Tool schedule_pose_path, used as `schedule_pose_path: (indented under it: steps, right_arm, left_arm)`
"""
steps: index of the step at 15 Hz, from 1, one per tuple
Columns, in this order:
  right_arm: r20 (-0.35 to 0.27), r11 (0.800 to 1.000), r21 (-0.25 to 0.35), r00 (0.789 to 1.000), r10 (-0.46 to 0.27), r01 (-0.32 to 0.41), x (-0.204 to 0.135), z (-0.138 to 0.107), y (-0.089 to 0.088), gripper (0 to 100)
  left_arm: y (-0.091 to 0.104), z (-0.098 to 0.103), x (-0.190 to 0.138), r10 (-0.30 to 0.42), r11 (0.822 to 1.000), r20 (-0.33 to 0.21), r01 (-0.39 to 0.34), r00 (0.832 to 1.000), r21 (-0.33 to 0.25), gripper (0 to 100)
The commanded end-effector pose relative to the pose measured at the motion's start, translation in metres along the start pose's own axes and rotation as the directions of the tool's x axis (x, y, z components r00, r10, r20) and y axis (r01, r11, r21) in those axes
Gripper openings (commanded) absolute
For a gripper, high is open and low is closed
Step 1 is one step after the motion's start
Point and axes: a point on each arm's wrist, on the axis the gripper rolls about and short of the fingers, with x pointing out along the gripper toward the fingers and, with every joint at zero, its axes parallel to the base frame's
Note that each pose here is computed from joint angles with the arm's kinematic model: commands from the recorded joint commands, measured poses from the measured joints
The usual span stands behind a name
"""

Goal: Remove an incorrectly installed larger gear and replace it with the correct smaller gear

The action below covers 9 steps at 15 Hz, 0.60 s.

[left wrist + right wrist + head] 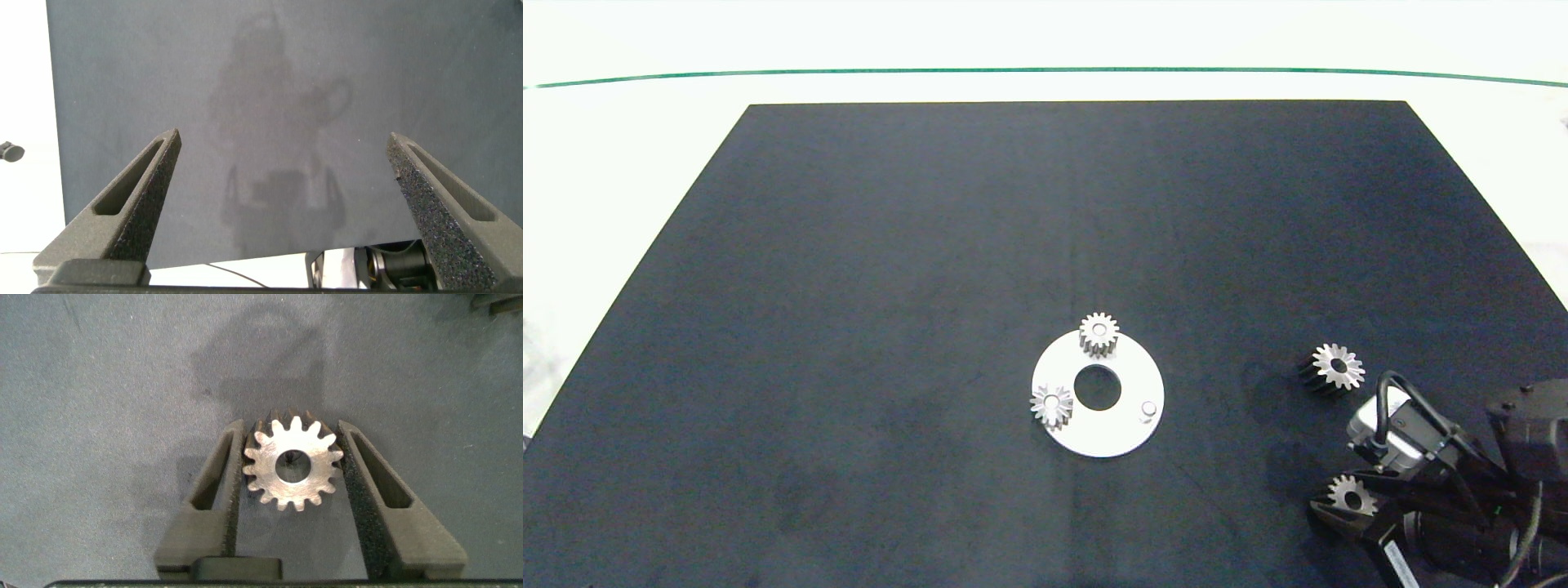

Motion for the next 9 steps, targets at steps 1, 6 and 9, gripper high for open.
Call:
schedule_pose_path:
  steps: [1,6,9]
  right_arm:
    - [-0.012,1.0,-0.003,1.0,0.004,-0.004,0.0012,-0.0034,0.0011,37]
    - [-0.012,1.0,-0.003,1.0,0.004,-0.004,0.0007,-0.0044,0.0013,27]
    - [-0.01,1.0,-0.003,1.0,0.005,-0.005,-0.0007,-0.0058,0.0014,22]
  left_arm:
    - [-0.0001,-0.0007,-0.0002,0.0,1.0,-0.003,0.0,1.0,0.001,100]
    - [-0.0001,-0.0009,-0.0008,0.0,1.0,0.0,0.0,1.0,0.001,100]
    - [-0.0002,-0.0016,-0.0014,-0.003,1.0,-0.001,0.003,1.0,0.002,100]
